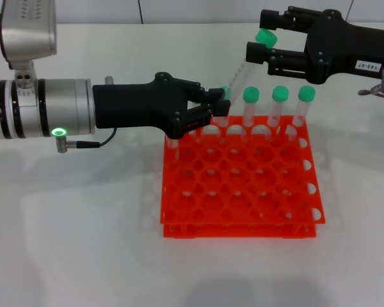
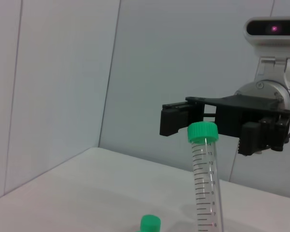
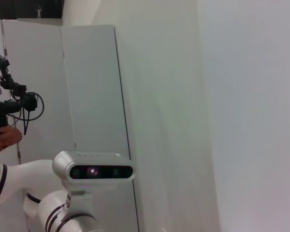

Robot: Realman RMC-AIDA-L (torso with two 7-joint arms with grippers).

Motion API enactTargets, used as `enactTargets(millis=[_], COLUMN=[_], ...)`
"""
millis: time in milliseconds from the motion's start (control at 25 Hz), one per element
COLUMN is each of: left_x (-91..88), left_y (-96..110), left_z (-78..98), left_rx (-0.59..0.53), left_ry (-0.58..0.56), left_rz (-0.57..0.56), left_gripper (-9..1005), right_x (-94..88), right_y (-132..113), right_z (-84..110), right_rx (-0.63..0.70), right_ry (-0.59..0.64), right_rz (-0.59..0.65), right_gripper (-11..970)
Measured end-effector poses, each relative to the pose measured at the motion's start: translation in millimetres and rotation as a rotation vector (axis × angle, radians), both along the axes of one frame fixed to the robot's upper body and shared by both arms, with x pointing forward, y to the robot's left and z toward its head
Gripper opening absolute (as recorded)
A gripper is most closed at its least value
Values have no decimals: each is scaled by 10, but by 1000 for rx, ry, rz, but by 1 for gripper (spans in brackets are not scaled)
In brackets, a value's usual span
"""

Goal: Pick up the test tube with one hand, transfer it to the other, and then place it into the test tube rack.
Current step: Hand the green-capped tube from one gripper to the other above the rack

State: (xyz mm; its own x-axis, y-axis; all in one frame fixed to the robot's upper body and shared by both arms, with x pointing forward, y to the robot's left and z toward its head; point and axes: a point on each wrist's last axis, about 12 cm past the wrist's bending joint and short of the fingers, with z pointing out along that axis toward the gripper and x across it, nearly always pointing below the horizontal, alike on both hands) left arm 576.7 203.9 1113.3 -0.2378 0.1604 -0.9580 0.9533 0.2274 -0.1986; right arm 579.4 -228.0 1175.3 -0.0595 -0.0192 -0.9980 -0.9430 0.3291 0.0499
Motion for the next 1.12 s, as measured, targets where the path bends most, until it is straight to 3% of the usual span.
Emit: enactTargets(millis=[1120], left_x=[-44], left_y=[60], left_z=[-4], left_rx=[-18], left_ry=[0], left_rz=[2], left_gripper=[180], right_x=[-7], right_y=[-11], right_z=[-24], right_rx=[3], right_ry=[11], right_rz=[-2], right_gripper=[692])
